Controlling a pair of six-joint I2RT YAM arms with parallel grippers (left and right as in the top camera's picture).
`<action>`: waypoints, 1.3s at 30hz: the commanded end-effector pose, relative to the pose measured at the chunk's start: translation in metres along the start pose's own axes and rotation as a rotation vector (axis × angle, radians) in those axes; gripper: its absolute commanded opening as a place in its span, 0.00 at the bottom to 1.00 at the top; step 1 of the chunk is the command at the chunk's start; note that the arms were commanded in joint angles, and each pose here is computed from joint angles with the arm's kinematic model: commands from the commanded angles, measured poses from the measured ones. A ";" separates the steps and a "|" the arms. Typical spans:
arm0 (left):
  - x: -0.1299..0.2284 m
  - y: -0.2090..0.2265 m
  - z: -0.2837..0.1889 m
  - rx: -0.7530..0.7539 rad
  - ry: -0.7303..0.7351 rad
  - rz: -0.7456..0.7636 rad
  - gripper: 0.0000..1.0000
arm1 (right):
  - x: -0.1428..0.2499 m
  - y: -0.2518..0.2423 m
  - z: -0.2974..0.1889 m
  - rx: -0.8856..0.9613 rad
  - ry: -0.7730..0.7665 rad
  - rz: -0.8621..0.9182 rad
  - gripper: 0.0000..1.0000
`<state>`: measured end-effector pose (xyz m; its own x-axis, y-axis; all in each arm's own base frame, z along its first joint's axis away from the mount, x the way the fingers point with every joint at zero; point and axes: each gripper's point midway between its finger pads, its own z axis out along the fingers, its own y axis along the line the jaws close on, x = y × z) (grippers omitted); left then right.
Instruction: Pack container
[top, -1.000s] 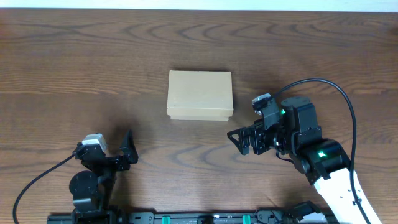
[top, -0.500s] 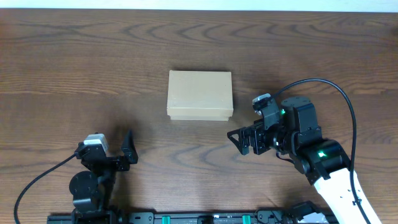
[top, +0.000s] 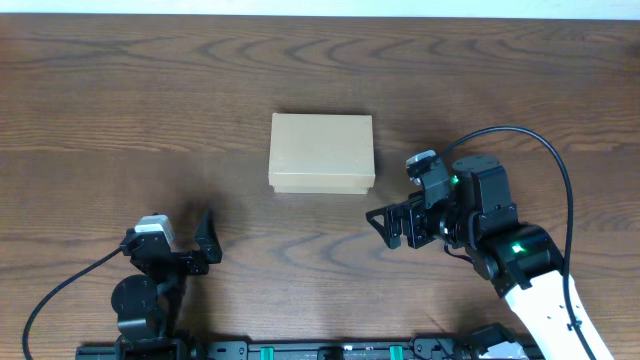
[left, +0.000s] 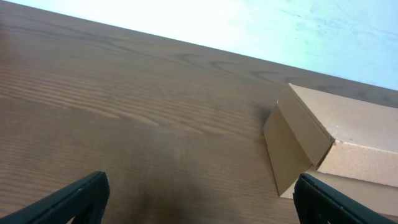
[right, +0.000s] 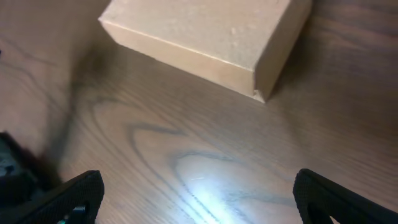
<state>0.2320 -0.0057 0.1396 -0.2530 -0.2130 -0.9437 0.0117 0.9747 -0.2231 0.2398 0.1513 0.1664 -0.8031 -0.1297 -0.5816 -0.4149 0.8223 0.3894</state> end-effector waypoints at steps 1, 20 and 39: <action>0.010 0.005 0.003 -0.017 0.016 0.014 0.95 | -0.002 -0.006 -0.013 0.091 -0.059 -0.112 0.99; 0.010 0.005 0.003 -0.016 0.016 0.014 0.96 | 0.075 -0.002 0.003 0.072 -0.470 -0.416 0.99; 0.010 0.005 0.003 -0.017 0.016 0.014 0.96 | 0.066 0.002 -0.008 0.061 -0.564 -0.420 0.99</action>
<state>0.2322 -0.0052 0.1399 -0.2503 -0.2128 -0.9445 0.0093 0.9750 -0.2221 0.1826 0.1395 0.1346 -0.2426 -0.1372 -0.9604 -0.6001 0.7990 0.0375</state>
